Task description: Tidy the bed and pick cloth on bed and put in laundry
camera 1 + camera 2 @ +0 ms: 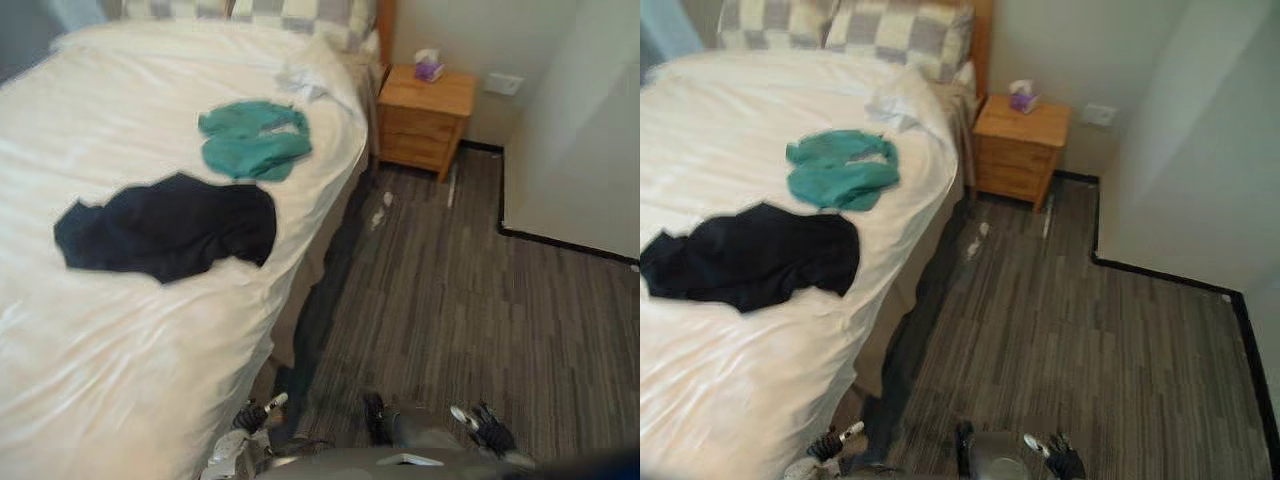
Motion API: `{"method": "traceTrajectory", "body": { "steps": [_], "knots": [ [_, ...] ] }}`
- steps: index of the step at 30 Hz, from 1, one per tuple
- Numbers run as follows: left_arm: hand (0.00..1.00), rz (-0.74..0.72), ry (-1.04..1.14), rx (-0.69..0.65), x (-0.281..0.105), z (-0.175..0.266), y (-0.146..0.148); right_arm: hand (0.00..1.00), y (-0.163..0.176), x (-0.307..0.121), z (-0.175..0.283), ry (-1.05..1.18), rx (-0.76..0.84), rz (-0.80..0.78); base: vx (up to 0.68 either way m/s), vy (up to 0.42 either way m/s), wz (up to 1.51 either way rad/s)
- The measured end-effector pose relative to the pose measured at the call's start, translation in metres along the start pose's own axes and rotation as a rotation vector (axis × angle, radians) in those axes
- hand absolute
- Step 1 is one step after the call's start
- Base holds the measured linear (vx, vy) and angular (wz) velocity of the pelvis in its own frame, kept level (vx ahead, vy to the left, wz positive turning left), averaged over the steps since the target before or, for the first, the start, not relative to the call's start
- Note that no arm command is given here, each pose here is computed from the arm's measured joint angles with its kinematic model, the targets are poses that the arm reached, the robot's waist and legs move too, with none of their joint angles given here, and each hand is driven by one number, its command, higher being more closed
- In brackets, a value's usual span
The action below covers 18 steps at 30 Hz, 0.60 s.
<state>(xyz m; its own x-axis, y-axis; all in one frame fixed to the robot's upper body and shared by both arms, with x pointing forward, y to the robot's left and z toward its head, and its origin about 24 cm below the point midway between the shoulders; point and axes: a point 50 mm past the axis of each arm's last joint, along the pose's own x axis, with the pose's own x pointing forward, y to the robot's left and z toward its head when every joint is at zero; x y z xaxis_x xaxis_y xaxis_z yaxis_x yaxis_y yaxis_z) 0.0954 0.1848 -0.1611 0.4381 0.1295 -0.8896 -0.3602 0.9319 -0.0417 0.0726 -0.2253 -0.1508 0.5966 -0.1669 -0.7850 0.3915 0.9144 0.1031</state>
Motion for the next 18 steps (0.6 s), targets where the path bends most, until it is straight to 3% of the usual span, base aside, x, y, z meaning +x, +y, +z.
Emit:
{"method": "traceTrajectory", "body": {
  "steps": [12,18],
  "knots": [
    [0.0,-0.065,0.019,-0.018,0.0,-0.004,-0.004,0.0,0.013,-0.001,-0.005,-0.007,0.05,-0.005,-0.02,0.162,-0.44],
    [0.0,-0.052,0.059,-0.057,-0.001,-0.01,-0.004,0.0,0.015,-0.001,-0.004,0.003,0.008,0.008,0.09,0.013,-0.33]
  ]
}}
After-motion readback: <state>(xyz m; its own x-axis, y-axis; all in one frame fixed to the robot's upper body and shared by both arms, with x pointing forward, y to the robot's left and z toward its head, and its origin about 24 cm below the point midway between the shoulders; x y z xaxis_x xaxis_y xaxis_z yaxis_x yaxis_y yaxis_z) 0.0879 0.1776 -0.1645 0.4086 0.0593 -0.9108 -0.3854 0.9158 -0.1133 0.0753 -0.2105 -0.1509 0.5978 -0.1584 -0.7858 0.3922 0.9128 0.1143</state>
